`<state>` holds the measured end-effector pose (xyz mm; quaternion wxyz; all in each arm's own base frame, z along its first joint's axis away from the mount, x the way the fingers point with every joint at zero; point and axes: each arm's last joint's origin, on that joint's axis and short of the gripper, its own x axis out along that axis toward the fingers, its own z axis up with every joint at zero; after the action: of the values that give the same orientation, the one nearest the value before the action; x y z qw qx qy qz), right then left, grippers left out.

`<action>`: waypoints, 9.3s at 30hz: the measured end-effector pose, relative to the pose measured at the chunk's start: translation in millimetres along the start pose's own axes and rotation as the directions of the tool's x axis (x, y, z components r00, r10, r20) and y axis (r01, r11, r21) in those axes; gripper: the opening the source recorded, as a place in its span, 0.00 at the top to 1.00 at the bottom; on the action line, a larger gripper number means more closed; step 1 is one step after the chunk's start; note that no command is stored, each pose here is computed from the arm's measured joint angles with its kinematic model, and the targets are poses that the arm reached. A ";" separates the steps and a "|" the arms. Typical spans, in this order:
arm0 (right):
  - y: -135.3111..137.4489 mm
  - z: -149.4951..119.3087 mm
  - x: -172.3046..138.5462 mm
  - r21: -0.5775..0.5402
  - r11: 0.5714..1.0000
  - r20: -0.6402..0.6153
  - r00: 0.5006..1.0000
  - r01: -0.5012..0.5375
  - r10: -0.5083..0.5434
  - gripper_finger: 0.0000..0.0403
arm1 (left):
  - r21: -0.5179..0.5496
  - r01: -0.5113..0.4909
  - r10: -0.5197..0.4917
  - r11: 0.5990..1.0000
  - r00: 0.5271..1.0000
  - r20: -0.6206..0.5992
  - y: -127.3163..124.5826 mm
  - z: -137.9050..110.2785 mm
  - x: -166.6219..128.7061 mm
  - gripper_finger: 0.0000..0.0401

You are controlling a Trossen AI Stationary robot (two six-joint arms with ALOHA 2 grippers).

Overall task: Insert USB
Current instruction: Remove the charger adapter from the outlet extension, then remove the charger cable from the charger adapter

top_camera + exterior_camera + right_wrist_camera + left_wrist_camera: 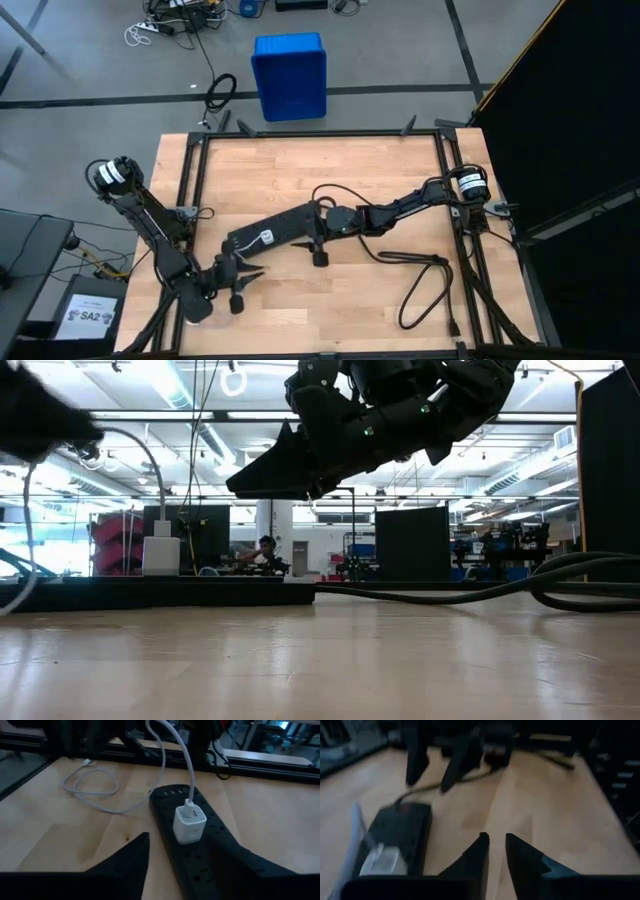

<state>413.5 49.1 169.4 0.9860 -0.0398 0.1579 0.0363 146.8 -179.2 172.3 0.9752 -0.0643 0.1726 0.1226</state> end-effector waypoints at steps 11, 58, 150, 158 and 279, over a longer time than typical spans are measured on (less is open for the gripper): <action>-4.9 1.8 0.3 0.028 1.000 0.022 1.000 0.012 -0.013 0.43 | -0.123 -0.233 0.183 0.965 0.928 -0.326 38.8 -15.8 13.7 0.89; -20.5 -16.0 6.0 -0.040 0.997 -0.075 0.995 -0.061 0.058 0.39 | -0.013 -0.144 0.115 0.990 0.837 -0.535 90.6 18.2 90.7 0.43; -28.0 -34.2 50.3 0.000 1.000 -0.099 0.995 0.003 -0.003 0.72 | 0.018 -0.184 0.162 0.983 0.811 -0.563 97.0 10.3 104.1 0.43; -29.9 -5.8 42.1 -0.003 1.000 0.058 0.998 0.011 -0.011 0.72 | 0.023 -0.185 0.166 0.982 0.808 -0.566 97.5 9.6 103.8 0.43; 23.6 34.8 6.8 -0.066 0.998 -0.013 1.000 -0.011 0.010 0.72 | 0.300 -0.039 -0.049 0.953 0.959 0.280 53.3 38.3 56.8 0.78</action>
<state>428.7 76.1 198.7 0.9829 -0.0718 0.1629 0.0465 196.9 -109.2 183.5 0.9885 0.1034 0.0472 0.1002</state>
